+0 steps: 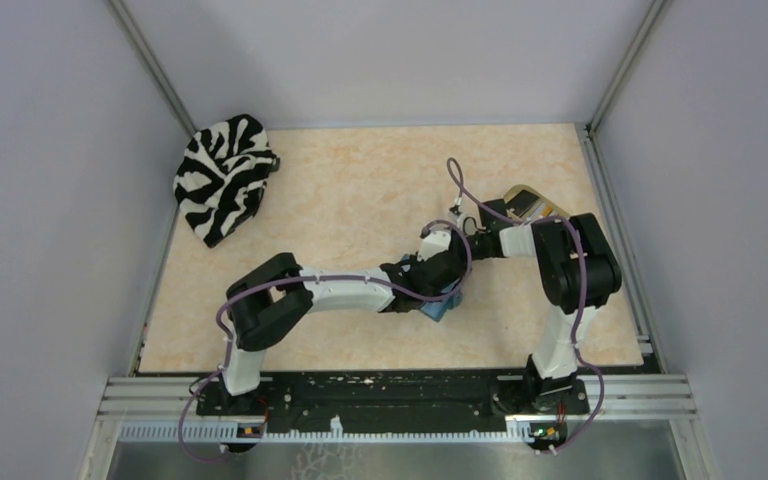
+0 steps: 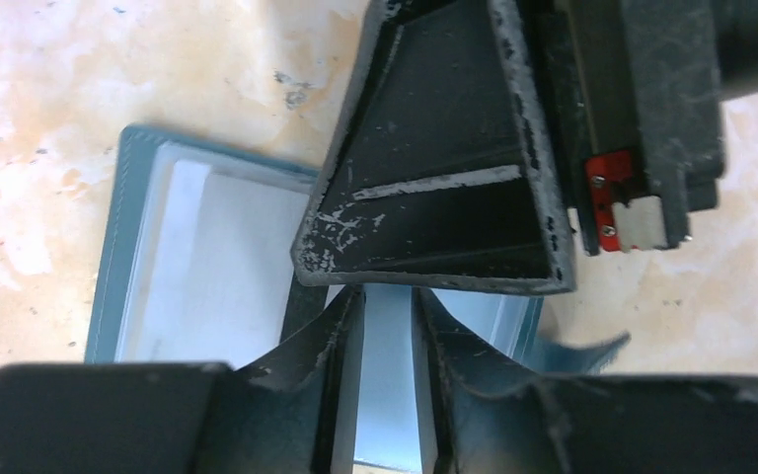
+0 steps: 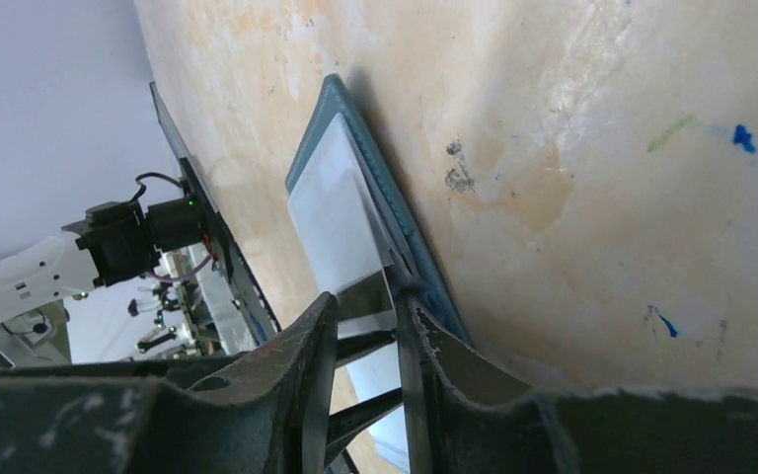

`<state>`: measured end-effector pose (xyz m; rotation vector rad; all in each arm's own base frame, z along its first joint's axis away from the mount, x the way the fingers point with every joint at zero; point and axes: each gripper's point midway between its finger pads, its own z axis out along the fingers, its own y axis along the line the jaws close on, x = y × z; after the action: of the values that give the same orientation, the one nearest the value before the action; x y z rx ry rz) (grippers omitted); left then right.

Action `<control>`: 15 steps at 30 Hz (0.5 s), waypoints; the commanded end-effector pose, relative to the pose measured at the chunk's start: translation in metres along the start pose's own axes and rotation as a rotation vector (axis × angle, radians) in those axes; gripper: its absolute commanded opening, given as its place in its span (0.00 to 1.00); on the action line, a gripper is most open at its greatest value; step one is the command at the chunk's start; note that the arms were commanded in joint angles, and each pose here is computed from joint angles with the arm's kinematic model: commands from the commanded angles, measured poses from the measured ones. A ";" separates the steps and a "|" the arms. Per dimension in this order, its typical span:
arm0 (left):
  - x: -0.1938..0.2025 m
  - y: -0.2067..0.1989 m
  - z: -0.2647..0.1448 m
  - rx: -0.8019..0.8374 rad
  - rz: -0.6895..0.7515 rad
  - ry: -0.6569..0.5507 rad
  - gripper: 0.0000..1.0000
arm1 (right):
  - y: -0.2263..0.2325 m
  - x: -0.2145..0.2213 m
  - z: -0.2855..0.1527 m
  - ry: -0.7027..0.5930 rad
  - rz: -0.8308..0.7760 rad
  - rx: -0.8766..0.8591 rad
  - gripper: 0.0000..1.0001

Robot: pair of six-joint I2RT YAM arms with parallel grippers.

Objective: Put the credit cards into the card holder
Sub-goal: Insert the credit card into the card holder.

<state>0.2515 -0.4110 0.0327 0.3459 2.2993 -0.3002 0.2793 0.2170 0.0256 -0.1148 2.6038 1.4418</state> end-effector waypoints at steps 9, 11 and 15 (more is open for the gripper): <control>-0.007 0.031 0.006 -0.154 0.066 -0.047 0.52 | 0.000 -0.011 0.000 -0.003 -0.068 0.025 0.39; -0.009 0.030 0.008 -0.137 0.074 -0.049 0.53 | 0.004 -0.013 -0.003 -0.006 -0.079 0.020 0.40; -0.014 0.026 0.013 -0.081 0.090 -0.046 0.56 | 0.009 -0.021 -0.012 -0.033 -0.106 0.013 0.41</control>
<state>0.2669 -0.3912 0.0319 0.3521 2.2565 -0.1575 0.2825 0.2180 0.0319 -0.1648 2.5918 1.4551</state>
